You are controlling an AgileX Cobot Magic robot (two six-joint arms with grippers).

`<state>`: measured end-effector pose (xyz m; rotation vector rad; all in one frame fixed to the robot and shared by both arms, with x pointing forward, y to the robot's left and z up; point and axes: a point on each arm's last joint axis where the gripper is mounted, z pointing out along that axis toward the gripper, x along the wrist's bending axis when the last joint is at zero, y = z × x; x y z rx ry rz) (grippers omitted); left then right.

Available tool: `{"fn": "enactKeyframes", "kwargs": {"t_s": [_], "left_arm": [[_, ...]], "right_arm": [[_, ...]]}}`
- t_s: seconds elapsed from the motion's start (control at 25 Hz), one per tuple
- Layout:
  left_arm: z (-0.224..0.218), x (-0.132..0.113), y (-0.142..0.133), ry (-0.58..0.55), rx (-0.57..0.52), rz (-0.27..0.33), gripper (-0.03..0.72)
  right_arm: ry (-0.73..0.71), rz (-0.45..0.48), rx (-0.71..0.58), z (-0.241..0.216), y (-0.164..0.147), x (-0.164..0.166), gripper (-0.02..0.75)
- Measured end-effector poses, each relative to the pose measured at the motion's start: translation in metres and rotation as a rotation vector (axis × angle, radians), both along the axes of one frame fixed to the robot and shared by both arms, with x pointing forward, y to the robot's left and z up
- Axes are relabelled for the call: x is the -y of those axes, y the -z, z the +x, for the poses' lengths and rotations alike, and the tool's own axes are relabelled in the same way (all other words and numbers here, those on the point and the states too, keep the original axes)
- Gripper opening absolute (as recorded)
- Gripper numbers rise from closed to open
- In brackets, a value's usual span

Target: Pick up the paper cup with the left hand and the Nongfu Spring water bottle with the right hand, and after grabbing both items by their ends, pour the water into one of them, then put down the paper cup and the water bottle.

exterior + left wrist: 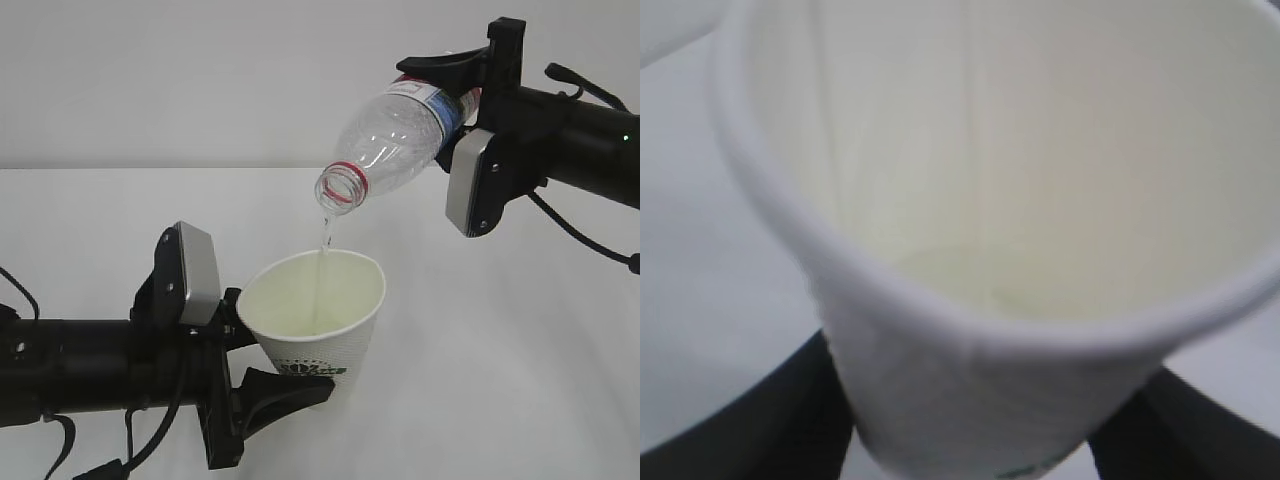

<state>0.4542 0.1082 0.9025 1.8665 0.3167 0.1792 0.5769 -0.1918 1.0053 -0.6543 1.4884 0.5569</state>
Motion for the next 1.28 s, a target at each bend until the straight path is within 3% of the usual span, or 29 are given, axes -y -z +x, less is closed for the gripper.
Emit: {"fn": "enactKeyframes", "kwargs": {"t_s": [1.28], "left_arm": [[0.0001, -0.0001, 0.0003, -0.001, -0.001, 0.004, 0.483]], "right_arm": [[0.0, -0.02, 0.017, 0.0001, 0.0002, 0.0001, 0.437]]}}
